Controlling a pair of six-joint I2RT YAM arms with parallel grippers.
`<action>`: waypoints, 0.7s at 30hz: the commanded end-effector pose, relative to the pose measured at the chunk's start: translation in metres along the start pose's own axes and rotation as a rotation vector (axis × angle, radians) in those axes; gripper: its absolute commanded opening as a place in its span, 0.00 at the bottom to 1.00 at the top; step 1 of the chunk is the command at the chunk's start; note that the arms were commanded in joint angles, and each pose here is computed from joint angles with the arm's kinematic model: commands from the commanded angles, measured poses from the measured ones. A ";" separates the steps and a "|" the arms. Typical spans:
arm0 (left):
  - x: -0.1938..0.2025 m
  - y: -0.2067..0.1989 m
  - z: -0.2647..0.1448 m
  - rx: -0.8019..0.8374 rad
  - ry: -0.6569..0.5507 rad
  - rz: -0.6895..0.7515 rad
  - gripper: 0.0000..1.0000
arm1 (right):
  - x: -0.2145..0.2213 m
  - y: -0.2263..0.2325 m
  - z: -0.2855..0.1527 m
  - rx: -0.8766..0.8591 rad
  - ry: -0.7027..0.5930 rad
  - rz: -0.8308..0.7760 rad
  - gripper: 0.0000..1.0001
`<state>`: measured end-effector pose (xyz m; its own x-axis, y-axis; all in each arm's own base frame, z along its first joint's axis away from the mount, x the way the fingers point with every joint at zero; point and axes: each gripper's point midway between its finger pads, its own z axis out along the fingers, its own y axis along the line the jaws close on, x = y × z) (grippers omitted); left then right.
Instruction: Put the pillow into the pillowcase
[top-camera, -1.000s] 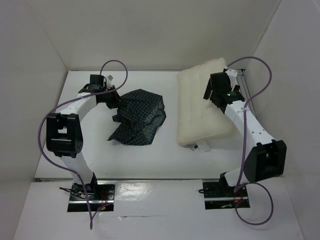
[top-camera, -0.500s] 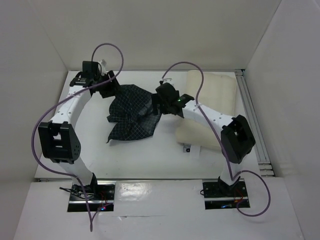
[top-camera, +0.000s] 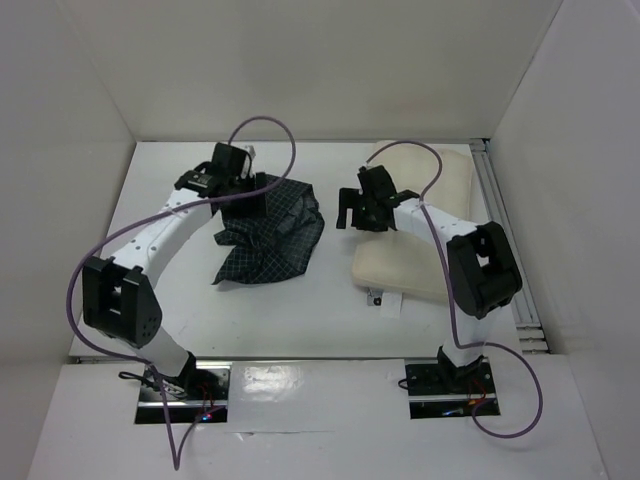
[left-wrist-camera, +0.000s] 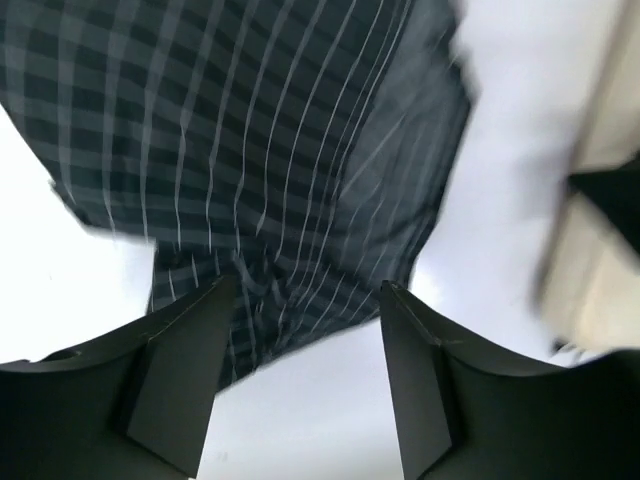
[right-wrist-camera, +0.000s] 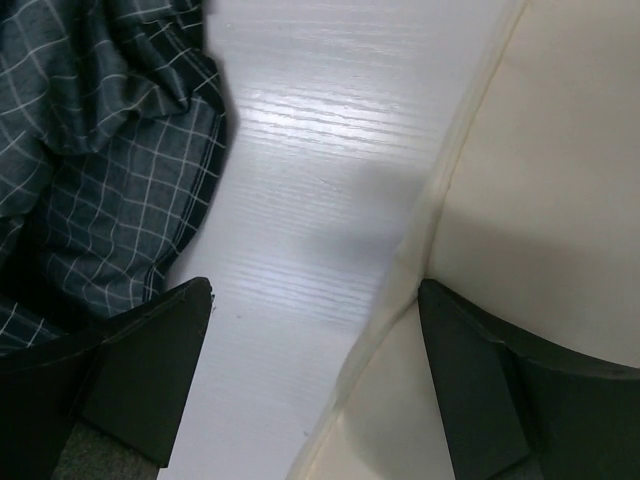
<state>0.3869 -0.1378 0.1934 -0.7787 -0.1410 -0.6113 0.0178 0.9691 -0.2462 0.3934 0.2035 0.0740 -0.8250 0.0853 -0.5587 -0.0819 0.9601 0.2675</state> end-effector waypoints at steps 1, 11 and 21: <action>0.032 0.014 0.016 -0.061 0.082 -0.021 0.77 | -0.001 0.007 -0.020 -0.047 -0.028 0.014 0.92; 0.065 0.012 0.087 -0.060 0.271 -0.009 0.70 | 0.000 0.000 -0.049 -0.048 -0.070 0.031 0.97; 0.062 -0.001 0.090 -0.012 0.318 -0.009 0.16 | -0.014 -0.006 -0.060 -0.032 -0.107 0.045 0.98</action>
<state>0.3882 -0.1594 0.0664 -0.9465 -0.1002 -0.3066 -0.0329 0.9756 -0.2172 0.3704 0.1908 0.1139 -0.7804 0.1362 -0.6103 -0.0884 0.9422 0.3232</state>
